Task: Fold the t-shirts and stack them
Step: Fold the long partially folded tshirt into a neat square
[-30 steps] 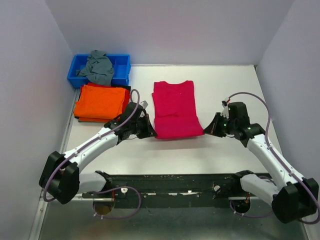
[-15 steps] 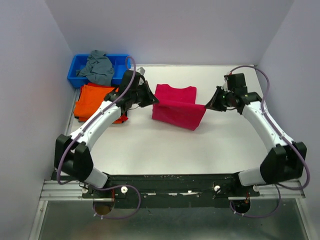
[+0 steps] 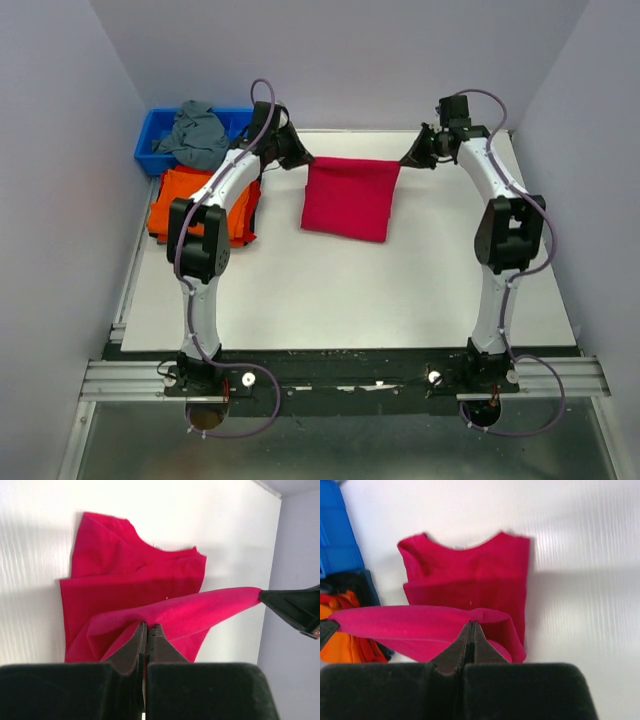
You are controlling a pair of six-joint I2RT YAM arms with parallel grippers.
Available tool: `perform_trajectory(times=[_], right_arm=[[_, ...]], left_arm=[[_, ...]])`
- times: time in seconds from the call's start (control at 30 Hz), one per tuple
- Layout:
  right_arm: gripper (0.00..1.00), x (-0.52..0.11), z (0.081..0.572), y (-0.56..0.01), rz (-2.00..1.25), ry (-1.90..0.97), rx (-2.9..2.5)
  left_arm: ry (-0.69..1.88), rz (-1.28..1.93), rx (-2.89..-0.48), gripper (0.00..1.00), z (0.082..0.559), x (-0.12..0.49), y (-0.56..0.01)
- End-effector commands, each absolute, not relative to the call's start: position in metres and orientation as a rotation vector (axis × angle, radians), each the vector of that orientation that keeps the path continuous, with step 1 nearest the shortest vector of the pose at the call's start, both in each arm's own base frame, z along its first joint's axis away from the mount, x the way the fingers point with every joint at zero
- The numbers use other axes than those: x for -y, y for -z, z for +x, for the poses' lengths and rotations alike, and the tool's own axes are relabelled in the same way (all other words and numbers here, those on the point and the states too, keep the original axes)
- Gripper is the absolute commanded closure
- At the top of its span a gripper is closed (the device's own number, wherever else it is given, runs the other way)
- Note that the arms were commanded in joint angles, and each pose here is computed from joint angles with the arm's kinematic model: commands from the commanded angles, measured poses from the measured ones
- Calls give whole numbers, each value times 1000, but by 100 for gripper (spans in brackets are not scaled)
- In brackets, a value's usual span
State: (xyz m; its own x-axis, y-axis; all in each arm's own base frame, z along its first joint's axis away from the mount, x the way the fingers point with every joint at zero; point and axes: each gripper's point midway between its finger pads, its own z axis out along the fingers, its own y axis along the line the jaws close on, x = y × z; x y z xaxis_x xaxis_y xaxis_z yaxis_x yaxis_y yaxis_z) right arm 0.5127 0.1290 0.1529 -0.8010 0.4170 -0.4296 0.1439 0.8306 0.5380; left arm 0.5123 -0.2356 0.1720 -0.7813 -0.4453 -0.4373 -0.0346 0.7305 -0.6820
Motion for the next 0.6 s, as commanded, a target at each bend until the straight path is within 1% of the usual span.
perform_trajectory(times=[0.0, 0.07, 0.1, 0.13, 0.17, 0.2, 0.23, 0.27, 0.33, 0.4, 0.47, 0.57], right_arm=[[99, -130, 553, -139, 459, -750, -2463], [99, -138, 574, -129, 469, -811, -2449], [93, -141, 581, -125, 483, -835, -2447], [68, -142, 587, -112, 515, -842, -2460], [41, -141, 591, -110, 535, -838, -2457], [32, -139, 593, -107, 551, -828, -2458], [31, -138, 591, -106, 558, -814, -2460], [32, -139, 589, -107, 550, -819, -2451], [32, -135, 580, -106, 546, -805, -2434], [35, -129, 570, -103, 527, -754, -2432], [39, -126, 559, -97, 508, -731, -2444], [43, -130, 549, -83, 471, -729, -2481]], left_arm=[[958, -436, -2312, 100, 561, 227, -156], [980, -479, -2322, 100, 576, 227, -132], [988, -483, -2303, 97, 585, 227, -127], [995, -481, -2282, 71, 593, 229, -124], [1002, -483, -2286, 39, 600, 228, -116], [1010, -472, -2293, 21, 605, 230, -113], [1017, -458, -2287, 15, 611, 231, -115], [1017, -435, -2280, 11, 614, 232, -114], [1041, -378, -2248, 9, 618, 234, -119], [1056, -352, -2240, 9, 618, 233, -120], [1048, -335, -2241, 11, 615, 229, -118], [1043, -322, -2250, 17, 604, 227, -112]])
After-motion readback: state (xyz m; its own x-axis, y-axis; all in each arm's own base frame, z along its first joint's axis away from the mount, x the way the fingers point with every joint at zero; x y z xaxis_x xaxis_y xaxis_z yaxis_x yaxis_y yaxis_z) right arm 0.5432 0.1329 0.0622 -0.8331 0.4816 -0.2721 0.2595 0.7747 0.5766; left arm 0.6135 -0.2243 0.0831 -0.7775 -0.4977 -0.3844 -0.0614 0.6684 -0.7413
